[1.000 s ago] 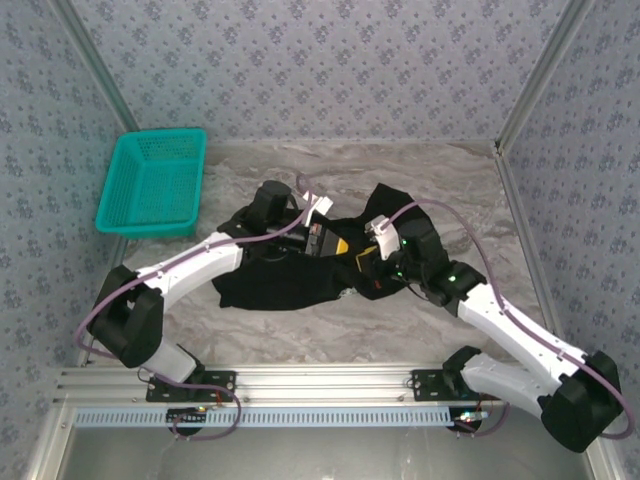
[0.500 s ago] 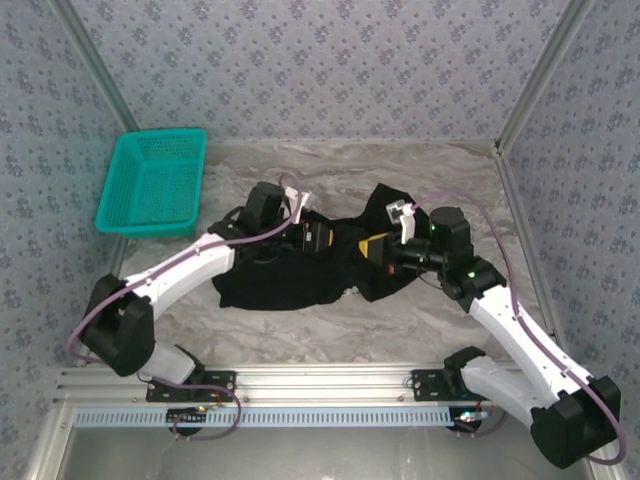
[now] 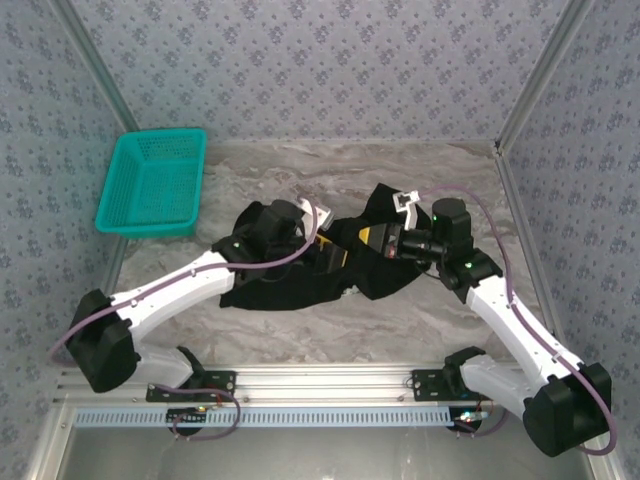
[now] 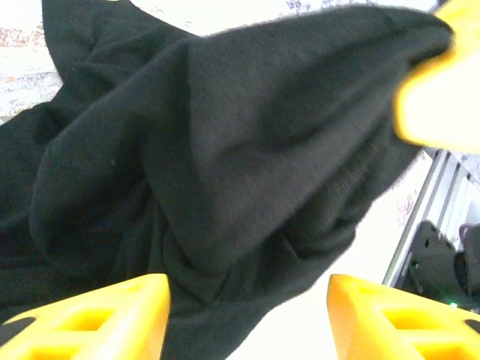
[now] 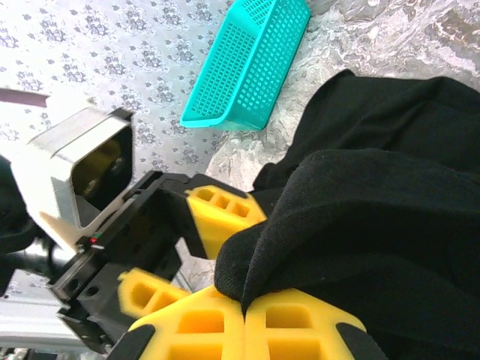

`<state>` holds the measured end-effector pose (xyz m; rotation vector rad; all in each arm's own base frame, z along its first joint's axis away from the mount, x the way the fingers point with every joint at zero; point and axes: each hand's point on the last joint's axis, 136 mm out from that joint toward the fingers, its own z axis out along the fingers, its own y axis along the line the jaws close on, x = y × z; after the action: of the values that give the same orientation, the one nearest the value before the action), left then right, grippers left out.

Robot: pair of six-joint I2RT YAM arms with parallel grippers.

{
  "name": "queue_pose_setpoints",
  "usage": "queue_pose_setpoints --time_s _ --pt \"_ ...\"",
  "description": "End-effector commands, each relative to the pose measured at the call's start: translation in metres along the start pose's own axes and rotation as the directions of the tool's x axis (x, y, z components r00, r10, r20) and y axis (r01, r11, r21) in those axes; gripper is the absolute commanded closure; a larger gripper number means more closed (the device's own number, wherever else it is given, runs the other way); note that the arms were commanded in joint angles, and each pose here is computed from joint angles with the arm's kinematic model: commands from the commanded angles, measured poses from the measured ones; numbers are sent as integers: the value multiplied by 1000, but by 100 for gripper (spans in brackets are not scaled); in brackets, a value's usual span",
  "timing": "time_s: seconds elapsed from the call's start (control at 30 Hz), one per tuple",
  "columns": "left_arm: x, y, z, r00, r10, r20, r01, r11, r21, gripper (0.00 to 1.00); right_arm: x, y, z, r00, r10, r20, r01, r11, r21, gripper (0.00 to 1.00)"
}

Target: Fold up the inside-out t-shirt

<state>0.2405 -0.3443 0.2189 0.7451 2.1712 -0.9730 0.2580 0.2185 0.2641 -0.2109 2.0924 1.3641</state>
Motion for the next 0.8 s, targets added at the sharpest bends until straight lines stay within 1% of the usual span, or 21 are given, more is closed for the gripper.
queue_pose_setpoints --time_s 0.0,0.1,0.13,0.2,0.3,0.4,0.57,0.77 --pt "-17 -24 -1 994 103 29 -105 993 55 57 -13 17 -5 999 34 15 -33 998 -51 100" --pt "-18 -37 2 993 114 10 -115 986 124 70 -13 13 -5 999 45 14 -44 998 -41 100" --pt "-18 -39 4 993 114 1 -113 984 135 73 -13 11 -5 999 49 17 -49 998 -37 100" --pt "-15 -39 5 993 113 -25 -108 985 137 75 -14 9 -6 998 54 21 -54 998 -31 100" --pt "-10 -34 3 993 110 -51 -104 989 108 74 -17 5 -8 997 68 35 -68 998 -16 100" --pt "-3 -35 3 992 109 -71 -100 988 120 71 -21 3 -9 996 80 41 -79 997 -17 100" --pt "-10 -40 13 990 124 -70 -112 982 155 70 -20 4 -9 996 85 40 -84 996 -28 100" --pt "-20 -33 26 991 109 -78 -97 985 145 70 -19 4 -11 996 81 48 -79 996 -26 100"
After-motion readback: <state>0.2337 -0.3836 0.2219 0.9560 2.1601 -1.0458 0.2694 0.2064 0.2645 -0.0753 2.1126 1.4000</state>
